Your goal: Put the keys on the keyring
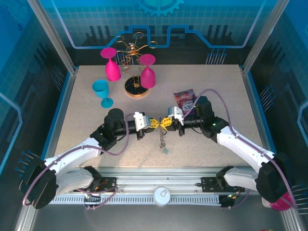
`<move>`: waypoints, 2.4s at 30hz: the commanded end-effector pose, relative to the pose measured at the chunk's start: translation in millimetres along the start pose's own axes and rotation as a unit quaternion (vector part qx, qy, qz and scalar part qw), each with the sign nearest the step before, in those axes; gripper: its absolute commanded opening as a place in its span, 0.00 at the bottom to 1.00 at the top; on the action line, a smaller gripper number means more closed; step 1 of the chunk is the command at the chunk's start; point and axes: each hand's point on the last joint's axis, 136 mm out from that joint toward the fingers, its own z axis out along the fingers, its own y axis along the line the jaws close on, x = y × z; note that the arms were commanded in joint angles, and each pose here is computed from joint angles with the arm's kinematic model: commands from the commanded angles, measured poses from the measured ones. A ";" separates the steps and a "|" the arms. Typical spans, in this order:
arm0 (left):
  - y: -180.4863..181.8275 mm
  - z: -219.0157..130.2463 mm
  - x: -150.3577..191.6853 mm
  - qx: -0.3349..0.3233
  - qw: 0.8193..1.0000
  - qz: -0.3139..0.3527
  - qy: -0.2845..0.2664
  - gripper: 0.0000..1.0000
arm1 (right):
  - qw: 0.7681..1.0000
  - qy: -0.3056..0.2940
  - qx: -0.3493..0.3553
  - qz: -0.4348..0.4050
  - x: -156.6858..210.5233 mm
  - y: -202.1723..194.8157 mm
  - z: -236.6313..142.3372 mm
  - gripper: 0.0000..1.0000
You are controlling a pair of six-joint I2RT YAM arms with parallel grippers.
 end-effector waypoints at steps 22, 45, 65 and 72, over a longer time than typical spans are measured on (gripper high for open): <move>5.6 0.4 -1.4 0.015 0.996 0.026 0.078 0.00 | 0.994 0.102 0.038 -0.032 -28.0 -7.6 -0.5 0.25; 12.9 -4.8 -18.7 -0.035 0.999 0.013 -0.014 0.00 | 0.994 0.048 0.078 0.059 14.6 -13.5 5.9 0.40; 23.9 -9.5 -46.6 -0.064 0.992 -0.035 -0.100 0.00 | 0.990 0.104 0.085 0.033 28.4 -13.3 14.7 0.00; 24.0 -7.9 -43.4 -0.063 0.992 -0.039 -0.099 0.00 | 0.995 0.081 0.059 0.012 9.6 -2.9 20.8 0.00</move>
